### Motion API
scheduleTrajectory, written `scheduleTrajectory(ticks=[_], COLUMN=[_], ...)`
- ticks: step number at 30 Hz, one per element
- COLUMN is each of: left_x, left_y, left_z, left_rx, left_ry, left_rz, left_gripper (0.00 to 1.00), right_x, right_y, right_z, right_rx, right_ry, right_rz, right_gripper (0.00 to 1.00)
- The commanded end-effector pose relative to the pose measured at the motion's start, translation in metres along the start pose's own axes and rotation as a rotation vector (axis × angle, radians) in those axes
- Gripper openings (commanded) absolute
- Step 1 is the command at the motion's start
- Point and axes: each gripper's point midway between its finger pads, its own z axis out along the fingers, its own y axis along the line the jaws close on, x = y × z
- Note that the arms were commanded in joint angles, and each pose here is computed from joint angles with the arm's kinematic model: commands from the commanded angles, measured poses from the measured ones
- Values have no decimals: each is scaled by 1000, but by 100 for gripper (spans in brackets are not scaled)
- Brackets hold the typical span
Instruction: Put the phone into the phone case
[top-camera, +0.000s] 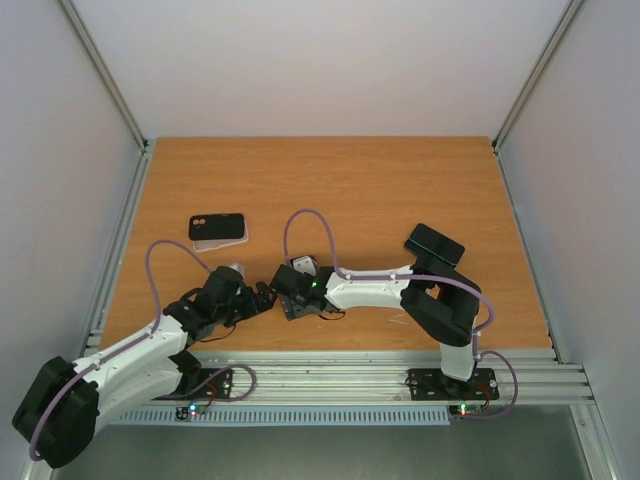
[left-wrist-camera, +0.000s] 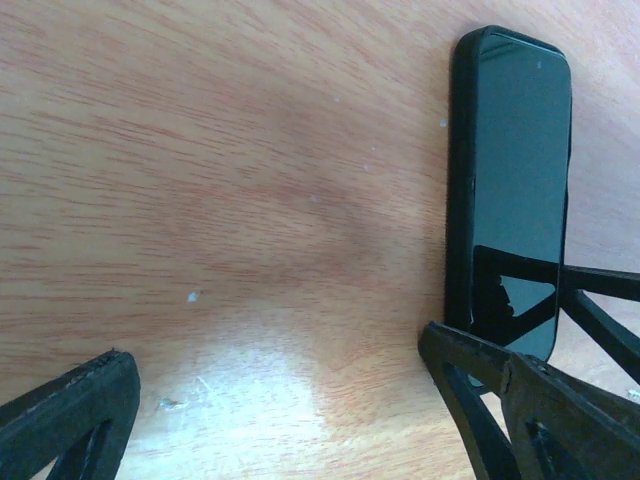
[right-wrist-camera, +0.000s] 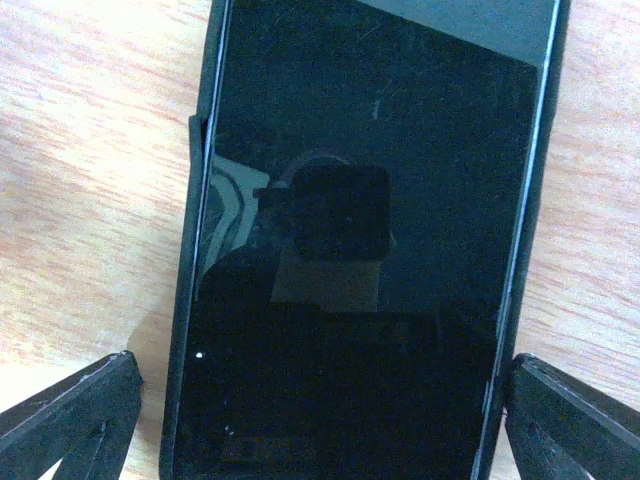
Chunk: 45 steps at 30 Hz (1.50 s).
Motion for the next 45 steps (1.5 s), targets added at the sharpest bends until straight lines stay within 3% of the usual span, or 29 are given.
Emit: scheduleTrajectory(ticks=[1, 6, 18, 23, 37, 45], left_x=[0, -1, -9, -7, 8, 10], left_y=[-6, -11, -52, -63, -69, -70], left_z=[4, 6, 19, 30, 68, 72], left_rx=[39, 58, 209, 251, 302, 320], left_ry=[2, 10, 58, 102, 225, 232], left_rz=[-28, -39, -94, -131, -210, -206], left_gripper=[99, 99, 99, 96, 74, 50], right_x=[-4, 2, 1, 1, 6, 5], right_y=[-12, -10, 2, 9, 28, 29], right_z=[4, 11, -22, -35, -35, -35], right_rx=[75, 25, -170, -273, -422, -447], right_ry=[-26, 10, -43, -78, -78, -94], right_rz=[42, 62, 102, 124, 173, 173], right_gripper=[98, 98, 70, 68, 67, 67])
